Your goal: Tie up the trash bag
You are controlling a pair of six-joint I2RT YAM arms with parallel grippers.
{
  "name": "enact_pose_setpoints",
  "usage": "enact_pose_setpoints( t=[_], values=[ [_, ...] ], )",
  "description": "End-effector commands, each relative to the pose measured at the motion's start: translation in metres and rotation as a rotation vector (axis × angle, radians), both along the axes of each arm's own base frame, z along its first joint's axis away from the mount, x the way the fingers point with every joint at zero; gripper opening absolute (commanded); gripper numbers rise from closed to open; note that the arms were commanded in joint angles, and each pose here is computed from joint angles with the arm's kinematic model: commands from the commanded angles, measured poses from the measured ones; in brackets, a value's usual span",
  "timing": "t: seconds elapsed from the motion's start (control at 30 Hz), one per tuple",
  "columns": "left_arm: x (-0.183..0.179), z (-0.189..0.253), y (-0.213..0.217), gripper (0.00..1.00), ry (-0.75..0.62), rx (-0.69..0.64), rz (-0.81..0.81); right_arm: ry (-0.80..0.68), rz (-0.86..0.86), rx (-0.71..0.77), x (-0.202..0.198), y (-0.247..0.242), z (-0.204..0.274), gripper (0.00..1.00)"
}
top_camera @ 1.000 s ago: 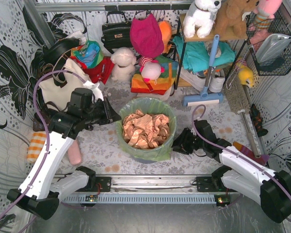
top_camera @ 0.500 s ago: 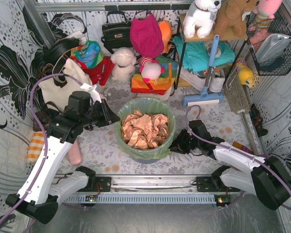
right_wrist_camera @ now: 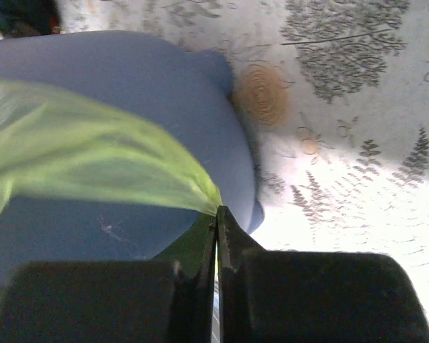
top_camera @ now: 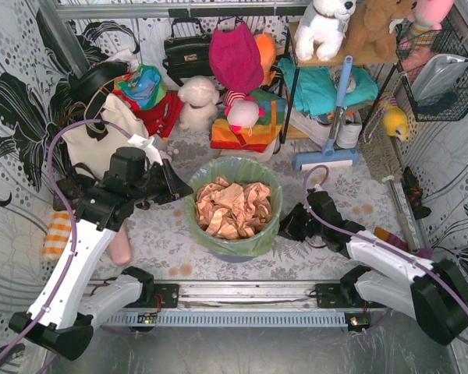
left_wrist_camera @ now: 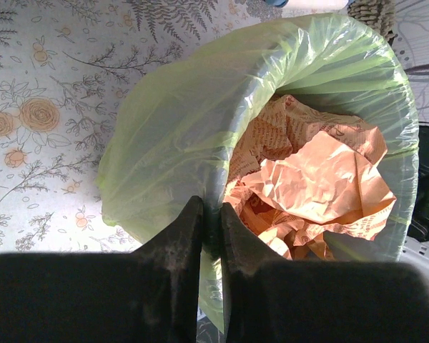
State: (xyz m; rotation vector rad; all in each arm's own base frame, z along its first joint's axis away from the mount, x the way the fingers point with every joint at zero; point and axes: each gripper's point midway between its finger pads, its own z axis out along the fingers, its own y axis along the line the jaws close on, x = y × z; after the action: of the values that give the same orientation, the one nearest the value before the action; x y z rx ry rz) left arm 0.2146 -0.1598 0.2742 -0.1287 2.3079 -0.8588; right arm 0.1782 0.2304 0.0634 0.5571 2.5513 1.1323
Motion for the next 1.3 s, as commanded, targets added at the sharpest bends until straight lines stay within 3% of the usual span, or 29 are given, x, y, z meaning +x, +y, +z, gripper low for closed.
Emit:
enact_pose_setpoints(
  t=[0.0, 0.57, 0.9, 1.27],
  values=[
    [0.002, 0.003, 0.004, 0.16, -0.02, -0.004, 0.045, -0.107, -0.025, 0.047, 0.004, -0.002, 0.033, 0.0],
    [0.02, 0.024, 0.009, 0.09, -0.079, -0.063, 0.166, -0.424, 0.009, 0.094, -0.016, -0.029, 0.174, 0.0],
    [0.021, 0.023, 0.007, 0.08, -0.08, -0.071, 0.167, -0.735, 0.08, 0.285, -0.004, -0.006, 0.27, 0.0],
    [0.026, 0.029, -0.001, 0.07, -0.107, -0.118, 0.157, -0.869, 0.119, 0.34, 0.012, 0.011, 0.315, 0.0]
  ],
)
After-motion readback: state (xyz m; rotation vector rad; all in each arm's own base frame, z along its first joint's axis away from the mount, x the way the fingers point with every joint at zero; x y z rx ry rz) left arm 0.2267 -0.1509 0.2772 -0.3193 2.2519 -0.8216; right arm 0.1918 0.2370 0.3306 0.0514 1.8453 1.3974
